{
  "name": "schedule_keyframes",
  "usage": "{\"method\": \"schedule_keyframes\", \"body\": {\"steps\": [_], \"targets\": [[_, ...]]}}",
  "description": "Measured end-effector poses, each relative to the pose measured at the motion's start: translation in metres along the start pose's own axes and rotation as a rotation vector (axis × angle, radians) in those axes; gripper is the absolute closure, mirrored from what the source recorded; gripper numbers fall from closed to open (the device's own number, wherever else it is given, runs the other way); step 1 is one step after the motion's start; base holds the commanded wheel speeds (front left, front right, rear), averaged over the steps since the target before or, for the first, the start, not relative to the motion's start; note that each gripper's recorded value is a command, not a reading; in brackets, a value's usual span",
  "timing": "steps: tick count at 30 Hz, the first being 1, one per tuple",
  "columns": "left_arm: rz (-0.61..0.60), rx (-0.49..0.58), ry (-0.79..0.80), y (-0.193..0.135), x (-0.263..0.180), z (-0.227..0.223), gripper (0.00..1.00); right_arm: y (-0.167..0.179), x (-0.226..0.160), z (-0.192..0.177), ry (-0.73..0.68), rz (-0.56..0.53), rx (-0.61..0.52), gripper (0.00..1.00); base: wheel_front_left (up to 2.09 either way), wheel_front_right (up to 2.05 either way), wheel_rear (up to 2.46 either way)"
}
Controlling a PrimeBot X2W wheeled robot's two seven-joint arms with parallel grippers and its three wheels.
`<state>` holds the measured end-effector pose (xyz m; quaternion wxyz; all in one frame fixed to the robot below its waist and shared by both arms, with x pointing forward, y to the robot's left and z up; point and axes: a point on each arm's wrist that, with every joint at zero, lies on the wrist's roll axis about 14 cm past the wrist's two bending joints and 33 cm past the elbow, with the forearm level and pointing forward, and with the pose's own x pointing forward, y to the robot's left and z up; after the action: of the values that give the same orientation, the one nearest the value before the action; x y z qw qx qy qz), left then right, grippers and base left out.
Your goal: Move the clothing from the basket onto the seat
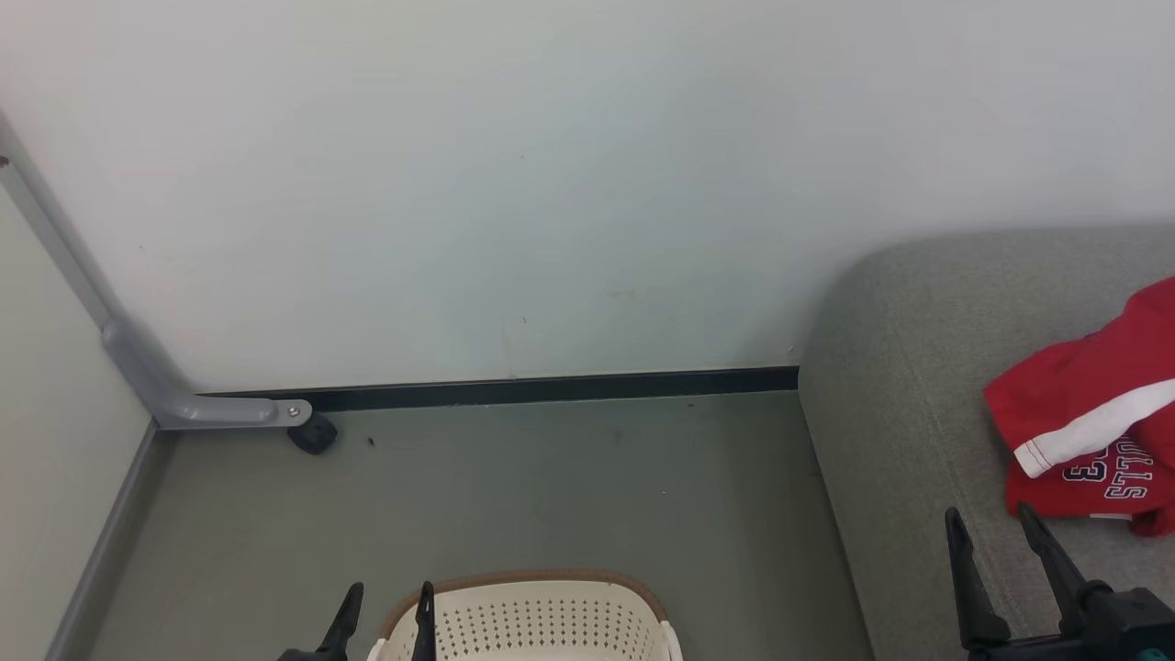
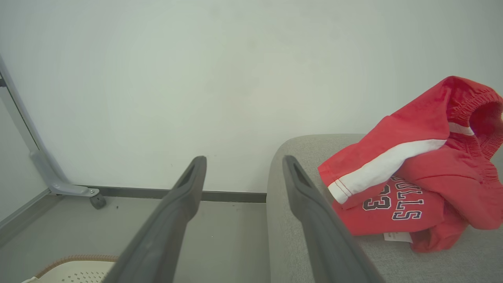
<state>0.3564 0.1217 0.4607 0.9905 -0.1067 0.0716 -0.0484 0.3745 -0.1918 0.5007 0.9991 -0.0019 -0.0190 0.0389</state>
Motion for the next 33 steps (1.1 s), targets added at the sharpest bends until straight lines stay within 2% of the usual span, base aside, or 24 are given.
{"method": "schedule_keyframes", "body": {"steps": [33], "targets": [[0.038, -0.004, 0.008, 0.0076, -0.0003, -0.0051, 0.00, 0.0042, -0.0008, 0.0068, -0.025, 0.001, 0.006, 0.00, 0.00, 0.00, 0.00]]}}
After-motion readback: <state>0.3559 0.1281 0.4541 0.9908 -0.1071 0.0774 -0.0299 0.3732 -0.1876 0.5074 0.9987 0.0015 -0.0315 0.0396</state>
